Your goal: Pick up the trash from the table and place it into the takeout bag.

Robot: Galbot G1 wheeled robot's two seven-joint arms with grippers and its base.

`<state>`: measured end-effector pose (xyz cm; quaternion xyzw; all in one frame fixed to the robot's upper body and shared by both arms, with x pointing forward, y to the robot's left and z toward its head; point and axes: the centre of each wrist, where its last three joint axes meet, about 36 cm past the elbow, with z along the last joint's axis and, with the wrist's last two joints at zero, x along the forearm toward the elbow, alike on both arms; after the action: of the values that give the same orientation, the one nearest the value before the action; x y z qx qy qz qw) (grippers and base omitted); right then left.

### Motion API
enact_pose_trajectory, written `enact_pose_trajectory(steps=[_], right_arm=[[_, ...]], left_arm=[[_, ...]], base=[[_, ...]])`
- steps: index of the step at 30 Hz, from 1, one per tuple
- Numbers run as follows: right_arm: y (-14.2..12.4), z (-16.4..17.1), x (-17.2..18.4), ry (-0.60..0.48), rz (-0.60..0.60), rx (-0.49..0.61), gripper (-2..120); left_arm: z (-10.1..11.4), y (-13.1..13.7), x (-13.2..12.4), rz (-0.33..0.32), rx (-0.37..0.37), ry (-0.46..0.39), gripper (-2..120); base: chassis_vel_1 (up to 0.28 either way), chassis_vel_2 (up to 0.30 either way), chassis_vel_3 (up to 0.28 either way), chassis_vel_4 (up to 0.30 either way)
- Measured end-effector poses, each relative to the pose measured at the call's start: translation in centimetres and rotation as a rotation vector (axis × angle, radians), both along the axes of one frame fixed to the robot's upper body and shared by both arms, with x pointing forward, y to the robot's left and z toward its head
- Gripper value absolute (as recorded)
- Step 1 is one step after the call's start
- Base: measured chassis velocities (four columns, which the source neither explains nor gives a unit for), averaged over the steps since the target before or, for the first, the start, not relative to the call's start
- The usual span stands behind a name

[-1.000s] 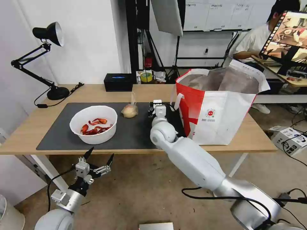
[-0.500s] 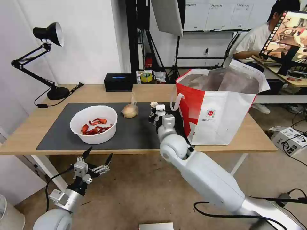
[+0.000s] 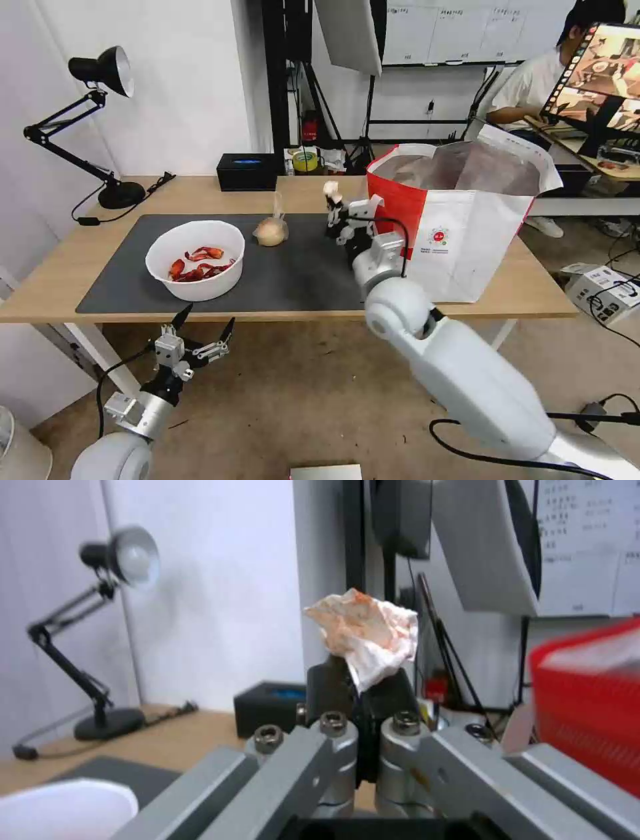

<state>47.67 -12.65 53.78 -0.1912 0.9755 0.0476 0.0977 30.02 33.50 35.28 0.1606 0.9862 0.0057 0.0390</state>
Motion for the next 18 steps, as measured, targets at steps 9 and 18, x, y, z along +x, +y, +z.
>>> enact_pose_trajectory(steps=[9, 18], right_arm=[[-4.3, 2.6, -0.4, -0.075, -0.031, 0.045, 0], [-8.0, 3.5, -0.8, -0.090, -0.162, 0.030, 0]], left_arm=[[-0.1, -0.3, -0.1, -0.002, -0.004, 0.001, 100], [0.0, -1.0, -0.4, -0.004, -0.005, -0.001, 100]], base=[[0.000, 0.000, 0.000, 0.000], [0.000, 0.000, 0.000, 0.000]])
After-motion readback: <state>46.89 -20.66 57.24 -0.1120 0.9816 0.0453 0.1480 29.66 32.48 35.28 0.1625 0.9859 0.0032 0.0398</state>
